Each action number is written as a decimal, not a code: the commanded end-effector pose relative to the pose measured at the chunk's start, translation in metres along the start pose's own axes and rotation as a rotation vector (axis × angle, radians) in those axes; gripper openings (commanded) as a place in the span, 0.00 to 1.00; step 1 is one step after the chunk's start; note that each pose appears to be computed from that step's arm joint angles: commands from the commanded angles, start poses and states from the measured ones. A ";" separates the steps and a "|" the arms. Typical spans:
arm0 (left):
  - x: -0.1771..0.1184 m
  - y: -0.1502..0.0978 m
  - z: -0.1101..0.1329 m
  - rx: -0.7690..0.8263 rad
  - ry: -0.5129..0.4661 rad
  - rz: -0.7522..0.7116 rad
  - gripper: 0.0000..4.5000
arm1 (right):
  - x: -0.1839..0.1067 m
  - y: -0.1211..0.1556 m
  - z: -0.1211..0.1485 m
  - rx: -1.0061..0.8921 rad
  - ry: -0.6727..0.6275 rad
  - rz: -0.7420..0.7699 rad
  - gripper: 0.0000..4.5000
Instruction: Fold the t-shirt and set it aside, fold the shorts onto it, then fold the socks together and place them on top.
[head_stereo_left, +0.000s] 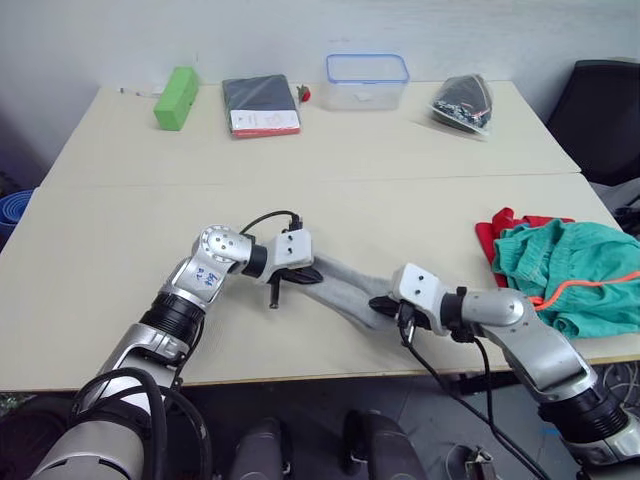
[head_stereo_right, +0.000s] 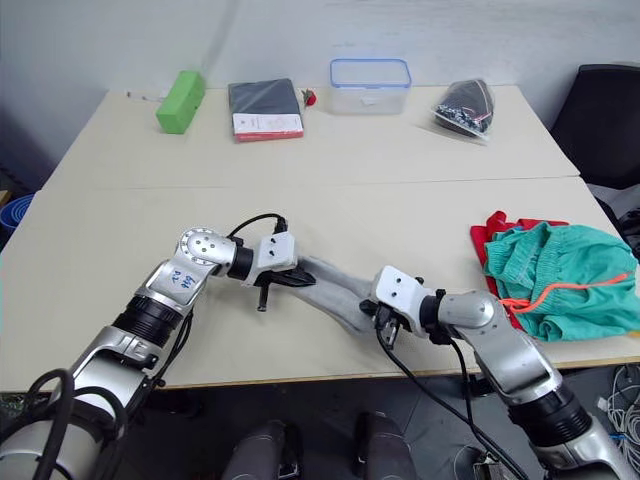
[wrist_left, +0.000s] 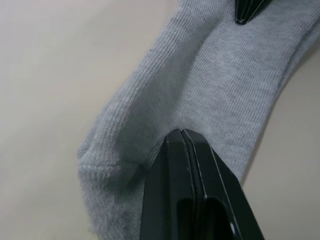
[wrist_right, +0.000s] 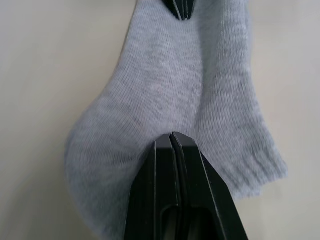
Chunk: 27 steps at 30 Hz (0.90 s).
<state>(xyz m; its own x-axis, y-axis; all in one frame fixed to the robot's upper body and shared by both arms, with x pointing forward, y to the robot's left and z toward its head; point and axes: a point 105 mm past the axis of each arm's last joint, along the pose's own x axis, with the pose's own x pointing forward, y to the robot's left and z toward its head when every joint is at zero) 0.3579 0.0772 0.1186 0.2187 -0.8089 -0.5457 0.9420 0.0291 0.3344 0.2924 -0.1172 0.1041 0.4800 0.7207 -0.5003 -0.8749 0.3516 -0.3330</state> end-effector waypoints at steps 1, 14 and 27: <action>-0.012 0.002 -0.011 -0.064 -0.005 0.040 0.00 | -0.009 -0.002 -0.015 -0.004 0.063 -0.009 0.01; -0.061 -0.002 0.042 -0.366 -0.302 0.188 0.00 | -0.006 -0.023 0.058 0.031 -0.202 -0.059 0.01; -0.071 -0.023 0.005 -1.010 -0.293 0.282 0.54 | 0.045 -0.015 0.015 -0.033 -0.044 -0.048 0.00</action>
<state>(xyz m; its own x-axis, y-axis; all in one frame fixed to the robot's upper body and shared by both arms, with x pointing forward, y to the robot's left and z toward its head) 0.3198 0.1327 0.1499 0.5118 -0.8002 -0.3126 0.6868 0.5997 -0.4107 0.3271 -0.0801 0.1087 0.5245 0.7431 -0.4157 -0.8407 0.3748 -0.3907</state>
